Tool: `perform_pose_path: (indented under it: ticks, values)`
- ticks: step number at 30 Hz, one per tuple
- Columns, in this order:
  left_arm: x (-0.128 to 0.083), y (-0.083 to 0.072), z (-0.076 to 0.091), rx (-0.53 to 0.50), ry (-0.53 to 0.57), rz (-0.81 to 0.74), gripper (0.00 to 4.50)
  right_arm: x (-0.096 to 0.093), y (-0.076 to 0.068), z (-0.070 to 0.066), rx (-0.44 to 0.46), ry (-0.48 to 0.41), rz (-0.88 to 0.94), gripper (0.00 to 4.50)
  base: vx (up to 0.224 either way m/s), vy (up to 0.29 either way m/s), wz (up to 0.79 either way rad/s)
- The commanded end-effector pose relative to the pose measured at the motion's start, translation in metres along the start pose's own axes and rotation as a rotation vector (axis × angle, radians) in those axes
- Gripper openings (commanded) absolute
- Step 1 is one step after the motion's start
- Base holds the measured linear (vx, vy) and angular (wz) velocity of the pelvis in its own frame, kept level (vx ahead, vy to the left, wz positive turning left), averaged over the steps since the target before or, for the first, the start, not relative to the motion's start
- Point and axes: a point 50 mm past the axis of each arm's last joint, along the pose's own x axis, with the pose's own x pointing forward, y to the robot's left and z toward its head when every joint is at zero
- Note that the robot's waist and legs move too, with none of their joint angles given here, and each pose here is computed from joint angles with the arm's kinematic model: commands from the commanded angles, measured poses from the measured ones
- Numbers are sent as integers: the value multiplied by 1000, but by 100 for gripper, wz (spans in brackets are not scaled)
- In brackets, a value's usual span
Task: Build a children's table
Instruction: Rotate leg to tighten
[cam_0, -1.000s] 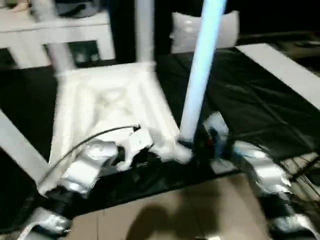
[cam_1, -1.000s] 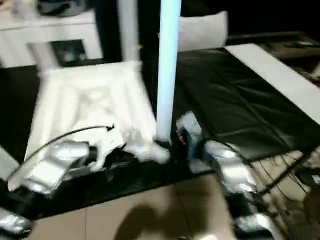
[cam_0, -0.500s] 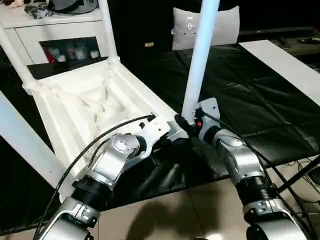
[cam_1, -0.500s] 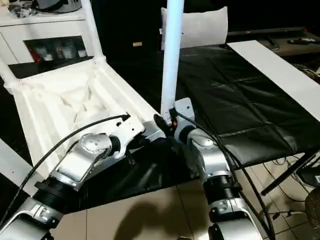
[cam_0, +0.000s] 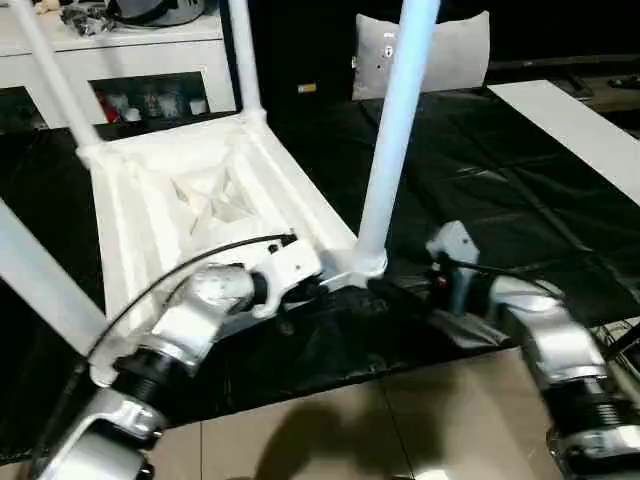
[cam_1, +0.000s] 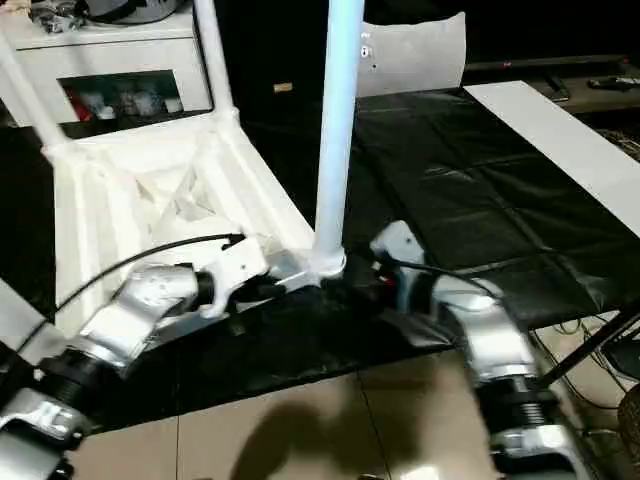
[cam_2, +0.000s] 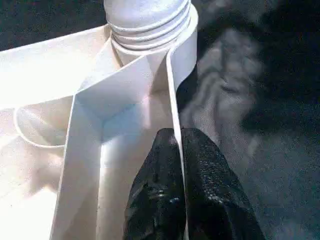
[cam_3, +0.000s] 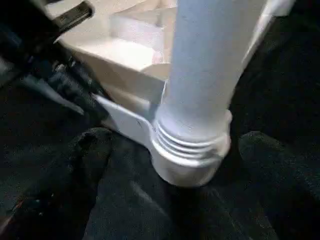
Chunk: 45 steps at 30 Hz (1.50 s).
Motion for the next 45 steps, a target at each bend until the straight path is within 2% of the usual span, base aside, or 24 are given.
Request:
perform_pose_path:
  ticks: [1,4,9,15,17,20,23,24,27,28,29,34,36,37,42,44,45]
  values:
    - [2,-7,-5,43,34,-85,0,0,3,9,-38,-33,49,448,0,0,0]
    - [-6,-14,-6,90,9,-220,0,-6,5,12,-48,-38,150,412,0,0,0]
    - [-16,-20,-9,182,27,-379,0,-7,9,14,-56,-27,288,378,0,0,0]
    - [-17,-24,-6,214,25,-445,0,-3,13,13,-81,-9,350,325,0,0,0]
    - [-16,-26,-4,223,16,-455,0,-1,16,12,-70,-10,382,320,0,0,0]
    - [-15,-27,-3,226,8,-463,0,1,19,12,-60,-8,417,281,0,0,0]
    - [-15,-28,-3,232,3,-474,0,3,21,11,-52,-9,444,263,0,0,0]
    - [-15,-28,-3,232,4,-475,0,4,21,11,-50,-10,448,238,0,0,0]
    - [-15,-28,-3,227,5,-475,0,8,22,11,-35,-14,465,232,0,0,0]
    - [-15,-28,-3,225,5,-474,0,8,22,11,-31,-14,469,207,0,0,0]
    - [-15,-28,-4,222,5,-474,0,9,23,11,-28,-15,473,207,0,0,0]
    - [-17,-27,-5,167,-17,-445,0,8,27,9,-2,-17,494,192,0,0,0]
    - [-13,-25,-1,47,-81,-354,0,13,30,1,35,11,400,191,0,0,0]
    - [-13,-25,0,39,-85,-344,0,14,31,0,47,17,381,191,0,0,0]
    - [0,-23,9,-83,-114,-198,0,37,36,-5,136,14,189,191,0,0,0]
    - [11,-23,17,-121,-111,-111,0,56,38,-4,219,6,60,191,0,0,0]
    - [13,-23,18,-130,-110,-93,0,59,39,-3,232,6,35,191,0,0,0]
